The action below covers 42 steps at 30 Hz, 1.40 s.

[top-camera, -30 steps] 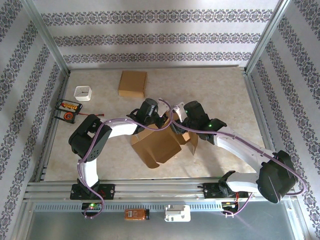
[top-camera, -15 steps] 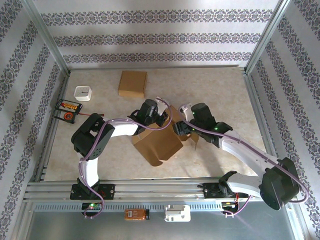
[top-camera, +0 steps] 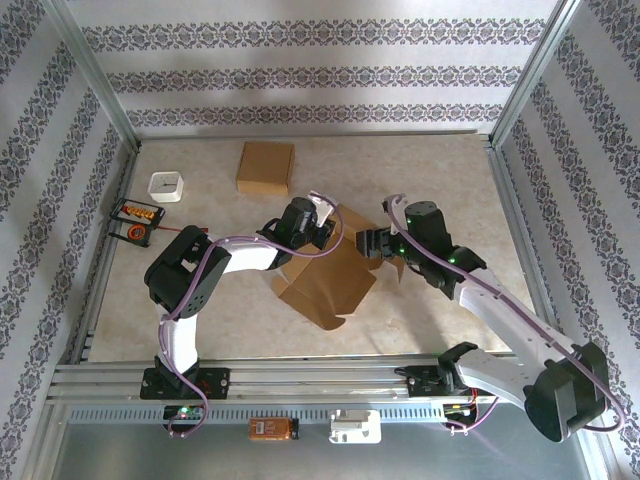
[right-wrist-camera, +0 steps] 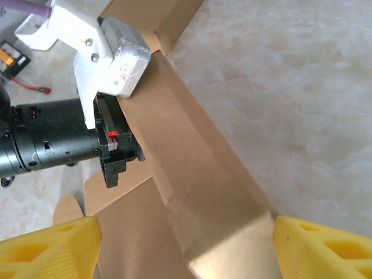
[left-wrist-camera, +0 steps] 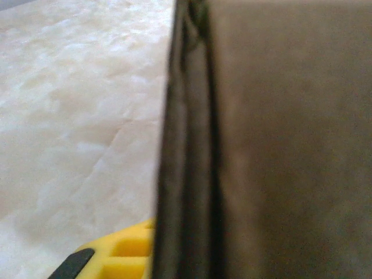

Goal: Fold the paper box

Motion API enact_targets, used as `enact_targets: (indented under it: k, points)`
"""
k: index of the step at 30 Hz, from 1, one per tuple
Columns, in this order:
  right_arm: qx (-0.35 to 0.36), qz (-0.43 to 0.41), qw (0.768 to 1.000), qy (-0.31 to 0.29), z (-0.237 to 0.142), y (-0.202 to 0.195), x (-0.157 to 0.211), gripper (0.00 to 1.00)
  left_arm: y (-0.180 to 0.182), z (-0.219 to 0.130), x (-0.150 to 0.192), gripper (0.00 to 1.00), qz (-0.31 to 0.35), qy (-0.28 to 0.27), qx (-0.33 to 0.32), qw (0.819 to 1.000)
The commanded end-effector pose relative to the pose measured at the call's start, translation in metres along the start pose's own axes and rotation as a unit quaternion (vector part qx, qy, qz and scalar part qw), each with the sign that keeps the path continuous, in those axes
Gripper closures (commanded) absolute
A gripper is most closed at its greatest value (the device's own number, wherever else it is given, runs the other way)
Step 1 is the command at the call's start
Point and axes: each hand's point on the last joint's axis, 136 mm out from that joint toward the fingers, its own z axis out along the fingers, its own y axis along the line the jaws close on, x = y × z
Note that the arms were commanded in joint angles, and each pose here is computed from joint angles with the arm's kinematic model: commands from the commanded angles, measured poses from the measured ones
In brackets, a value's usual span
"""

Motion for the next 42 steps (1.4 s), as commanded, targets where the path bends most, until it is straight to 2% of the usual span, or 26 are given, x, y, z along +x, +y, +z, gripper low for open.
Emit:
enact_targets:
  k: [1, 4, 9, 11, 12, 16, 18, 20, 24, 26, 28, 33, 35, 38, 42]
  points:
    - [0.028, 0.04, 0.998, -0.03, -0.02, -0.007, -0.021, 0.22, 0.017, 0.005, 0.064, 0.83, -0.017, 0.09, -0.054, 0.994]
    - [0.025, 0.061, 0.997, -0.047, -0.032, -0.006, -0.029, 0.22, 0.014, 0.01, 0.069, 0.81, -0.023, 0.092, -0.046, 0.994]
    - [0.006, 0.089, 0.994, -0.058, -0.04, -0.003, -0.033, 0.21, 0.011, 0.017, 0.073, 0.66, -0.029, 0.099, -0.038, 0.994]
    - [-0.003, 0.092, 0.994, -0.057, -0.041, 0.001, -0.033, 0.21, 0.01, 0.018, 0.071, 0.65, -0.028, 0.099, -0.038, 0.994]
    - [-0.006, 0.093, 0.994, -0.057, -0.042, 0.002, -0.034, 0.2, 0.01, 0.018, 0.07, 0.67, -0.027, 0.098, -0.037, 0.994]
    - [-0.013, 0.095, 0.994, -0.06, -0.045, 0.005, -0.038, 0.2, 0.01, 0.012, 0.065, 0.94, -0.025, 0.095, -0.037, 0.995]
    - [-0.015, 0.095, 0.993, -0.063, -0.046, 0.006, -0.04, 0.19, 0.015, 0.005, 0.062, 0.97, -0.027, 0.095, -0.05, 0.994]
    - [-0.017, 0.094, 0.994, -0.061, -0.045, 0.007, -0.04, 0.18, 0.028, -0.011, 0.058, 0.98, -0.042, 0.098, -0.091, 0.99]
    - [-0.034, 0.101, 0.993, -0.046, -0.041, 0.016, -0.037, 0.11, 0.057, -0.05, 0.065, 0.99, -0.062, 0.104, -0.18, 0.976]
    - [-0.043, 0.097, 0.994, -0.039, -0.038, 0.024, -0.036, 0.08, 0.06, -0.062, 0.072, 0.99, -0.072, 0.104, -0.193, 0.973]
    - [-0.049, 0.09, 0.994, -0.031, -0.033, 0.03, -0.034, 0.06, 0.059, -0.074, 0.078, 0.92, -0.079, 0.104, -0.199, 0.971]
    - [-0.052, 0.084, 0.995, -0.02, -0.024, 0.034, -0.034, 0.06, 0.045, -0.096, 0.071, 0.55, -0.096, 0.078, -0.181, 0.976]
    - [-0.052, 0.082, 0.995, -0.019, -0.022, 0.035, -0.035, 0.06, 0.039, -0.104, 0.065, 0.45, -0.098, 0.065, -0.173, 0.978]
    - [-0.052, 0.081, 0.995, -0.02, -0.02, 0.036, -0.036, 0.06, 0.034, -0.118, 0.056, 0.38, -0.107, 0.048, -0.16, 0.98]
    - [-0.052, 0.088, 0.995, -0.02, -0.019, 0.036, -0.037, 0.06, 0.03, -0.146, 0.039, 0.35, -0.121, 0.025, -0.148, 0.981]
